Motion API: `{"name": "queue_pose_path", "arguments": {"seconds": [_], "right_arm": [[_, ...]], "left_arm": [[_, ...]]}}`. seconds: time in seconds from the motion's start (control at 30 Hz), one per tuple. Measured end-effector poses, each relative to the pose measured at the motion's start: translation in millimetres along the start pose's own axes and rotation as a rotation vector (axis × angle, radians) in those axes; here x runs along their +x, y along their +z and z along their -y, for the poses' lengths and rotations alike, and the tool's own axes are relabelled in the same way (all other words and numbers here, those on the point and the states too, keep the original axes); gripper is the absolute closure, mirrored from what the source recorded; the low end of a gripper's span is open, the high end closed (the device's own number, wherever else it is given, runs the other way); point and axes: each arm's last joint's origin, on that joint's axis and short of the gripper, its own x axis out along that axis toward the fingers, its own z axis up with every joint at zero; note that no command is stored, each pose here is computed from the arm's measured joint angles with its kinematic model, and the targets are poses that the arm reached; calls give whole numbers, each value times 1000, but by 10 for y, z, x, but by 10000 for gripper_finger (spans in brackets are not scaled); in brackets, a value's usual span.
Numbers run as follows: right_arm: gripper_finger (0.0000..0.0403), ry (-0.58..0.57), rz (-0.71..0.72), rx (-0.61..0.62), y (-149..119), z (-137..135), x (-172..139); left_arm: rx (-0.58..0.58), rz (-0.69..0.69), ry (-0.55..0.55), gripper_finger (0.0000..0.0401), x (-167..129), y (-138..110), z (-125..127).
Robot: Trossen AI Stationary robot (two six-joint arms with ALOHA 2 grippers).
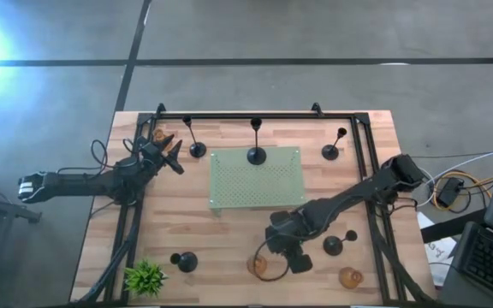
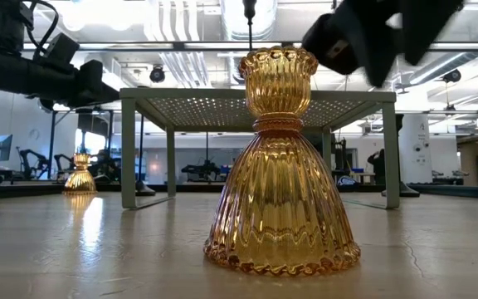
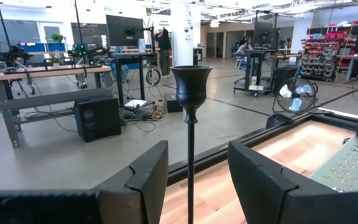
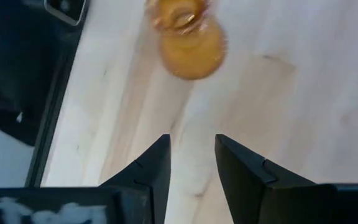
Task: Pick & Place candle stick holders
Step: Align the bottom left yellow candle holder with the black candle holder on the shelf
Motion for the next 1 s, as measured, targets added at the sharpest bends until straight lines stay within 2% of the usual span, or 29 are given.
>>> {"name": "queue_pose_path", "arguments": {"seconds": [0.13,0.3,0.6,0.87,1.0], "right_arm": [[302,15,34,-33,-53,-83,119],[301,-33,96,-31,-144,-56,307],[256,22,267,40,-281,10,589],[228,33,390,12,-455,88,762],[218,39,459,-43,-499,107,798]], "left_arm": [[-3,0,0,229,0,0,0],[-3,0,0,229,0,0,0],[-54,20,-51,230,-1,24,14],[-97,10,-92,230,-1,12,26],[-108,9,-103,229,-1,11,29]]}}
